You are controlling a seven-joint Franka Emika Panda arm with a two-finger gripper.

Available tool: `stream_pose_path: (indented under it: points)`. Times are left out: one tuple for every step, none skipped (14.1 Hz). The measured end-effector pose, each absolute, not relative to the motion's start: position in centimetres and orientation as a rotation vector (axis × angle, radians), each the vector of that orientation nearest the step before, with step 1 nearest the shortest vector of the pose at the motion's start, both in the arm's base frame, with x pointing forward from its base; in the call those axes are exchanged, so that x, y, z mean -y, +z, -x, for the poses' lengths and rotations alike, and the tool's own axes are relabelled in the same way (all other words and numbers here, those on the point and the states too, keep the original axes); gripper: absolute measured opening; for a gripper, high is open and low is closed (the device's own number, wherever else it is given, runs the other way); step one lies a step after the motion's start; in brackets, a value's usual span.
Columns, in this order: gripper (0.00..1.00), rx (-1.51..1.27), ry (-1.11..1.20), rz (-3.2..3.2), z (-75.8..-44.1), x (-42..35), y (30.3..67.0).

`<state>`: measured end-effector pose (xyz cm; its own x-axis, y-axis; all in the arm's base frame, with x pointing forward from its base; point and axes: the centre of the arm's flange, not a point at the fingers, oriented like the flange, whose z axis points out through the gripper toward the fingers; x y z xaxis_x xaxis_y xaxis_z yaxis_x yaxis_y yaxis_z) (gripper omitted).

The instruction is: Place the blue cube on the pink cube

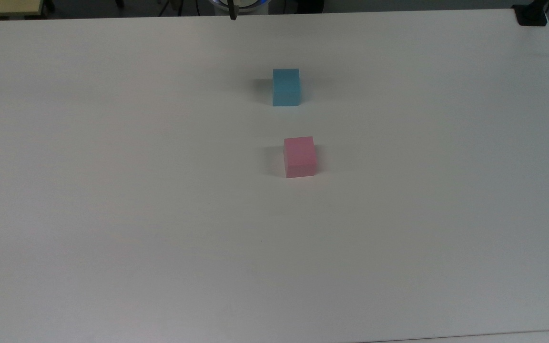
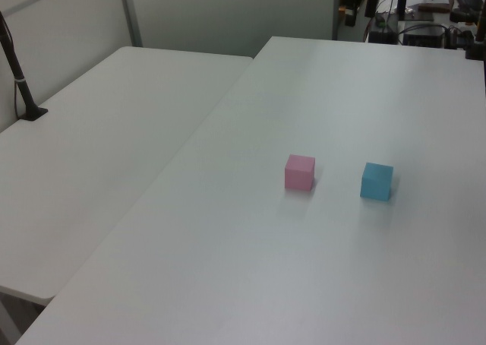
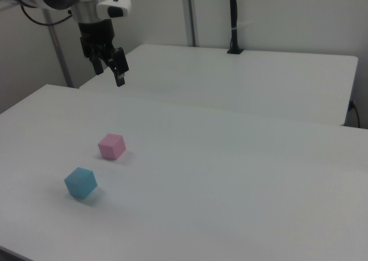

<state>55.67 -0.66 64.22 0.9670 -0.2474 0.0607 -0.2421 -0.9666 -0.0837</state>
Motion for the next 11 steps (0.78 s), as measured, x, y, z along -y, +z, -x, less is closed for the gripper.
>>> stream_pose_path:
  points:
    - [1.0,-0.379,-0.108,3.041,-55.67,0.65,64.22]
    - [1.0,-0.381,-0.119,3.039,-55.73,0.74,64.31]
    - [1.0,-0.388,-0.132,3.037,-55.78,0.97,64.43]
    - [1.0,-0.394,-0.136,3.036,-55.77,1.21,64.48]
    - [1.0,-0.399,-0.137,3.036,-55.75,1.41,64.51]
    - [1.0,-0.398,-0.136,3.036,-55.75,1.51,64.5]
    - [1.0,-0.385,-0.131,3.039,-55.71,1.51,64.47]
    - [1.0,-0.361,-0.119,3.044,-55.62,1.48,64.39]
    - [1.0,-0.332,-0.107,3.049,-55.51,1.46,64.33]
    - [1.0,-0.307,-0.102,3.052,-55.45,1.45,64.33]
    - [1.0,-0.29,-0.101,3.054,-55.41,1.44,64.36]
